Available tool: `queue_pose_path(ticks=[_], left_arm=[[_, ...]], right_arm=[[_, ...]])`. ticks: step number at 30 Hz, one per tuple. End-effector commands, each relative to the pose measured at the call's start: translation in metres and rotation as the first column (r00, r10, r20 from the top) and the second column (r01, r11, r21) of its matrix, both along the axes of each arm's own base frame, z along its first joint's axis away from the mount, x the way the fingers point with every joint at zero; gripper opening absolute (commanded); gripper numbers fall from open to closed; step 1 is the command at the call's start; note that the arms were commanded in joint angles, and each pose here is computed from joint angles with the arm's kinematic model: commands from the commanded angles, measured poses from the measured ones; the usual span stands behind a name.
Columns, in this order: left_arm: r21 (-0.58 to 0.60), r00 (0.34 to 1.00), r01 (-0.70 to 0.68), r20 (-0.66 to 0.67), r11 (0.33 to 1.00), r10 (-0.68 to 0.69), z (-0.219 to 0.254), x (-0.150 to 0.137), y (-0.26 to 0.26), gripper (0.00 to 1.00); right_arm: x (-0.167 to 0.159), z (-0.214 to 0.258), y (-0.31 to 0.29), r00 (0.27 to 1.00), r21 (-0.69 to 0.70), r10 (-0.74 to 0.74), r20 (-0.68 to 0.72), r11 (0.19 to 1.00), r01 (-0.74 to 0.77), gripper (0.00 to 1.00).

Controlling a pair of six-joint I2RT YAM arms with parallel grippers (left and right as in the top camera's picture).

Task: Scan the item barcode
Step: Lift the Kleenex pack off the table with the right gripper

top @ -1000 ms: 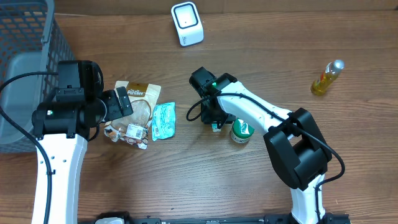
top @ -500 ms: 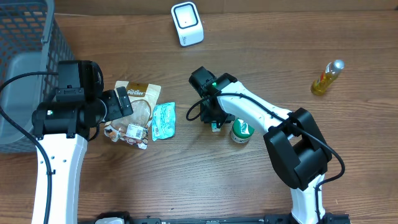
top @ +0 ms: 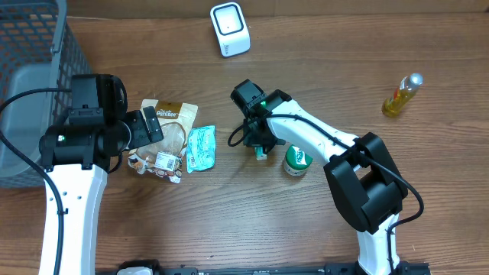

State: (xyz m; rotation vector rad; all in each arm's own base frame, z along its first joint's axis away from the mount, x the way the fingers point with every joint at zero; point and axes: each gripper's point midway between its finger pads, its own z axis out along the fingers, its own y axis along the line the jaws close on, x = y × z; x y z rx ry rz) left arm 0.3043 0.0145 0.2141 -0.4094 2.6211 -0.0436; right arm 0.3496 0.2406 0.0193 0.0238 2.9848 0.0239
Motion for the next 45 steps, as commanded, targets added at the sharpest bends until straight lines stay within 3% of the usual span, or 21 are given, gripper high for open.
queue_pose_path(ticks=[1,2,4,8,10,14,16,17,18,20,22,26,31,35,42,45], left_arm=[[0.010,1.000,0.012,0.006,1.000,-0.012,0.003,0.002,-0.001,1.00],[0.010,1.000,0.012,0.006,1.000,-0.012,0.002,0.002,-0.001,1.00],[0.010,1.000,0.012,0.006,1.000,-0.012,0.002,0.002,-0.001,1.00],[0.010,1.000,0.011,0.006,1.000,-0.012,0.003,0.002,-0.001,1.00],[0.010,1.000,0.012,0.006,1.000,-0.012,0.002,0.002,-0.001,0.99],[0.010,1.000,0.012,0.006,1.000,-0.012,0.002,0.002,-0.001,0.99],[0.010,1.000,0.011,0.006,1.000,-0.012,0.003,0.002,-0.001,0.99],[0.010,1.000,0.012,0.006,1.000,-0.012,0.002,0.002,-0.001,1.00],[0.010,1.000,0.012,0.006,1.000,-0.012,0.002,0.002,-0.001,0.99],[0.010,1.000,0.012,0.006,1.000,-0.012,0.002,0.002,-0.001,1.00],[0.010,1.000,0.011,0.006,1.000,-0.012,0.003,0.002,-0.001,0.99],[0.010,1.000,0.011,0.006,1.000,-0.012,0.003,0.002,-0.001,1.00],[0.010,1.000,0.011,0.006,1.000,-0.012,0.003,0.002,-0.001,1.00],[0.010,1.000,0.011,0.006,1.000,-0.012,0.003,0.002,-0.001,0.99],[0.010,1.000,0.012,0.006,1.000,-0.012,0.002,0.002,-0.001,0.99],[0.010,1.000,0.011,0.006,1.000,-0.012,0.003,0.002,-0.001,0.99]], right_arm=[[0.005,0.004,0.003,1.000,0.018,-0.001,0.027,1.000,0.001,0.32],[0.006,0.004,0.004,0.999,0.023,-0.001,0.034,1.000,0.001,0.45],[0.010,0.005,0.007,0.999,0.036,-0.002,0.051,0.999,0.000,0.54],[0.020,0.008,0.014,0.996,0.064,-0.004,0.090,0.998,-0.001,0.56],[0.023,0.009,0.016,0.995,0.074,-0.005,0.104,0.997,-0.003,0.47],[0.025,0.009,0.017,0.994,0.079,-0.006,0.111,0.997,-0.003,0.13],[0.026,0.010,0.018,0.994,0.081,-0.006,0.113,0.997,-0.003,0.11],[0.026,0.010,0.018,0.993,0.081,-0.006,0.114,0.997,-0.003,0.15],[0.026,0.010,0.018,0.993,0.083,-0.006,0.115,0.997,-0.003,0.27],[0.026,0.010,0.019,0.993,0.084,-0.006,0.117,0.996,-0.003,0.66],[0.027,0.010,0.019,0.993,0.085,-0.006,0.118,0.996,-0.004,0.77],[0.020,0.008,0.014,0.996,0.066,-0.004,0.088,0.998,-0.002,0.82],[-0.004,0.003,0.011,1.000,0.065,0.009,-0.022,0.998,-0.008,0.81],[-0.019,0.001,0.012,0.996,0.083,0.019,-0.091,0.997,-0.011,0.70],[-0.030,-0.001,0.014,0.993,0.065,0.038,-0.111,0.997,-0.031,0.67],[-0.031,-0.002,0.019,0.993,0.070,0.049,-0.103,0.997,-0.042,0.57]])
